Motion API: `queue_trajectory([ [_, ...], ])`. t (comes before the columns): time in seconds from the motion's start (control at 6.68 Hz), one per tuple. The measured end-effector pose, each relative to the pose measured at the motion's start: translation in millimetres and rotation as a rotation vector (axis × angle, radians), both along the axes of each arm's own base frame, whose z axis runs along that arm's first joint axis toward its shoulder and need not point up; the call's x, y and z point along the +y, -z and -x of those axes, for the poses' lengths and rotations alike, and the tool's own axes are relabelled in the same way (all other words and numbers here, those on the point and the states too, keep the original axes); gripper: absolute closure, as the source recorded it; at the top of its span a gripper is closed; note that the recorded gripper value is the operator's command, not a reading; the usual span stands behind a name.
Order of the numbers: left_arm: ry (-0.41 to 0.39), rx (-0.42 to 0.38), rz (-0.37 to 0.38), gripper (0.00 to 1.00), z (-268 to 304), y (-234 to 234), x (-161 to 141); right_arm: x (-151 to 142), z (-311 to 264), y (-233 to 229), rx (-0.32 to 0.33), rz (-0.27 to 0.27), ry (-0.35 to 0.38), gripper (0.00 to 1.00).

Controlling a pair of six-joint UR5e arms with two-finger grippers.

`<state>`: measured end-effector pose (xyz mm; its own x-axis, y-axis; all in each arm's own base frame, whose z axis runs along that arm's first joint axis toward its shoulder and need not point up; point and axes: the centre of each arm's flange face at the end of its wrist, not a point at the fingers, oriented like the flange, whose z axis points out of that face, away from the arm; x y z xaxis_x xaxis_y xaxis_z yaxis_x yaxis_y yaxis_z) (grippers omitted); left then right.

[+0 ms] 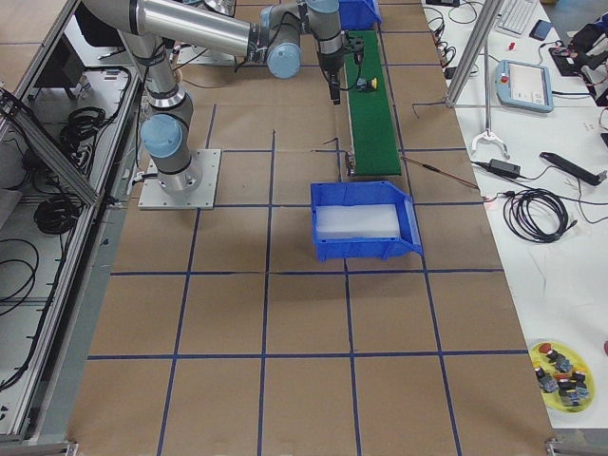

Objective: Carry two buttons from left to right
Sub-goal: 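Grasp the red button with the left gripper while the right arm advances, then carry the red button to the belt while the right gripper lowers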

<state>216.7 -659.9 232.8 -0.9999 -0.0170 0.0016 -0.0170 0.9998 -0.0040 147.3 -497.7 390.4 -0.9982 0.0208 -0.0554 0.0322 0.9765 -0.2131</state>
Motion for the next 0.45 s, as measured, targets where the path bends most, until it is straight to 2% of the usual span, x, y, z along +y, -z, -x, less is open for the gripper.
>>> queue_trajectory([
  [0.45, 0.0, -0.026, -0.023, 1.0, 7, -90, 20, -7, 0, 10, -0.001, -0.013, 0.0, 0.0],
])
